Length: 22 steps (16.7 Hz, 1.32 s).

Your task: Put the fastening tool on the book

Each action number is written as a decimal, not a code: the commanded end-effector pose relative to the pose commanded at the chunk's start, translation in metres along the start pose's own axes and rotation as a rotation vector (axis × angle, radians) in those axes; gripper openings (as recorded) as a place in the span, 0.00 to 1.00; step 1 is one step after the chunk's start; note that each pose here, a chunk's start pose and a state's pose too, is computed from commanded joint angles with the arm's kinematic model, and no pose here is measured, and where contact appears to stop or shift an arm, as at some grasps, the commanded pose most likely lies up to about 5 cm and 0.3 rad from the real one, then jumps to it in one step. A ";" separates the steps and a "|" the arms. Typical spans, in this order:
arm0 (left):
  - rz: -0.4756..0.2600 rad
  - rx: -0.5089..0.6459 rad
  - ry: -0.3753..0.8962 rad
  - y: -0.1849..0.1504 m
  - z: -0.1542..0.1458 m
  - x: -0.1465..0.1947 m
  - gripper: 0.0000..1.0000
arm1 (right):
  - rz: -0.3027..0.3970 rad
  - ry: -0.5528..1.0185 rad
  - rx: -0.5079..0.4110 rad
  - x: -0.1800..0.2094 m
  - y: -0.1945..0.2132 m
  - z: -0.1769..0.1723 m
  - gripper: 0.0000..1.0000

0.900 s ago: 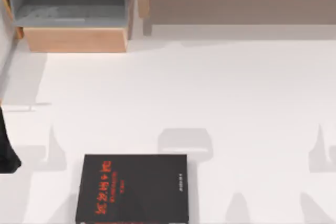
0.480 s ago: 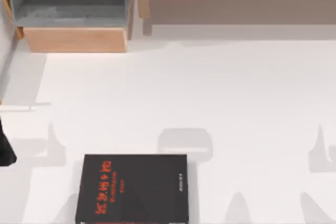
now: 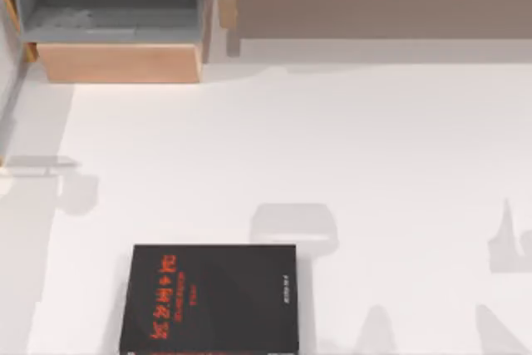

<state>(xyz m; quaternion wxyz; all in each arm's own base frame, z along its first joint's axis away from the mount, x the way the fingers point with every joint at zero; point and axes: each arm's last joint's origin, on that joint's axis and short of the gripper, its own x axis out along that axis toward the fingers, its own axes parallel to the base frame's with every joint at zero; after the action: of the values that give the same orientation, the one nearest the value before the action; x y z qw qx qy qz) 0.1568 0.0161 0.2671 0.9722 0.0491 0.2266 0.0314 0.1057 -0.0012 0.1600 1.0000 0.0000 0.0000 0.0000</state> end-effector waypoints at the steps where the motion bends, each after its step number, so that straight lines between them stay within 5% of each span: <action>1: 0.003 0.009 0.058 0.005 0.016 0.007 1.00 | 0.000 0.000 0.000 0.000 0.000 0.000 1.00; 6: 0.001 0.044 0.357 0.037 0.085 0.072 1.00 | 0.000 0.000 0.000 0.000 0.000 0.000 1.00; 10: -0.026 0.055 0.584 0.071 0.113 0.149 1.00 | 0.000 0.000 0.000 0.000 0.000 0.000 1.00; 17: -0.112 0.051 0.884 0.123 0.089 0.278 1.00 | 0.000 0.000 0.000 0.000 0.000 0.000 1.00; 22: -0.169 0.059 0.983 0.137 0.057 0.331 1.00 | 0.000 0.000 0.000 0.000 0.000 0.000 1.00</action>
<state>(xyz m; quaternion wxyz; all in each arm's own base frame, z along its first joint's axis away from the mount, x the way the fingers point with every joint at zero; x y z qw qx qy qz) 0.4732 0.1755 0.1877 0.7478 0.0376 0.6620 -0.0345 0.1057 -0.0012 0.1600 1.0000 0.0000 0.0000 0.0000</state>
